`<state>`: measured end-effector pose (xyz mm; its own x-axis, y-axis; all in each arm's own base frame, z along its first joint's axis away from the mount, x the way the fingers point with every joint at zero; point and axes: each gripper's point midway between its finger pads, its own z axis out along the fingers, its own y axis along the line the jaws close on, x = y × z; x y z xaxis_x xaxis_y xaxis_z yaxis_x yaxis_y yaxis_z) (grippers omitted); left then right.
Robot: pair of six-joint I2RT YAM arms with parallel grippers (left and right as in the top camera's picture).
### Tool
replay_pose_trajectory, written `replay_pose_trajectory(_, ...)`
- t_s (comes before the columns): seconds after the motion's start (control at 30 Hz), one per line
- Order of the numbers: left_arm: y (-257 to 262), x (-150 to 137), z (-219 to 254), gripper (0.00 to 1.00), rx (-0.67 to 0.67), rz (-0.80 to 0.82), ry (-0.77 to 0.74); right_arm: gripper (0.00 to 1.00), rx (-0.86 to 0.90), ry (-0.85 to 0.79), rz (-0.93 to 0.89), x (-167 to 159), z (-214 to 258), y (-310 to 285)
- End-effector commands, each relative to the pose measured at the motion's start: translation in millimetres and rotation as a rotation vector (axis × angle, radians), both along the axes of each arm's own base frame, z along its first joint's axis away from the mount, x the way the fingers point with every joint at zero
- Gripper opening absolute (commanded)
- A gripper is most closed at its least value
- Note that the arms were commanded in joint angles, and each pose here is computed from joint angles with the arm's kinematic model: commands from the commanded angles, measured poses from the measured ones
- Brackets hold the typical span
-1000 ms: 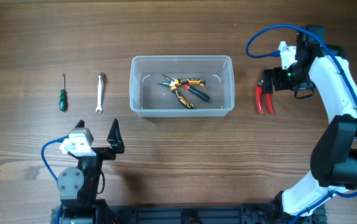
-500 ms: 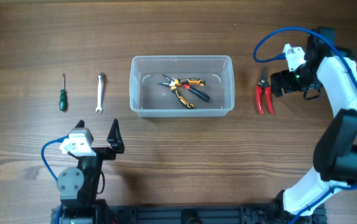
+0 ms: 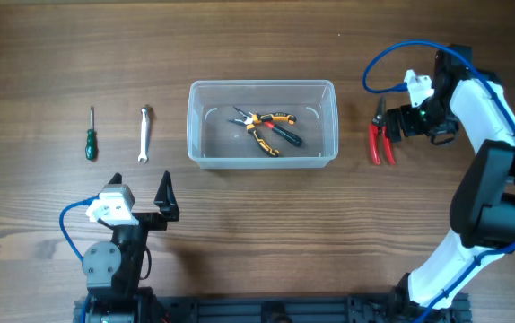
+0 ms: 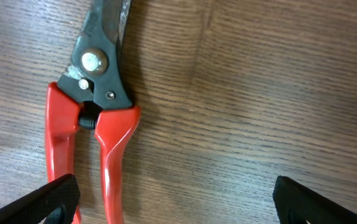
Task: Pack container
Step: 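Lower the right gripper onto the pruning shears pivot and close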
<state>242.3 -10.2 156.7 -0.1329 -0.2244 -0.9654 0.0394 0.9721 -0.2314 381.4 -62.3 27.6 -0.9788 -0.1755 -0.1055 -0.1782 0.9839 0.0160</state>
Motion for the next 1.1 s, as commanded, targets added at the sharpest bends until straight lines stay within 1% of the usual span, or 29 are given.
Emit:
replay_pose_trajectory(0.0,2.2,0.1,-1.4,1.00,-0.012,0.011,-0.001,1.00,0.034,0.047,-0.014,-5.3,-16.3,7.1)
replay_pose_trajectory(0.5,2.2,0.1,-1.5,1.00,-0.012,0.011,0.000,0.97,0.034,0.052,-0.004,-4.6,-22.2,7.0)
replay_pose_trajectory(1.07,2.2,0.1,-1.5,1.00,-0.012,0.011,0.000,0.98,0.033,0.048,0.004,-1.4,-22.2,18.7)
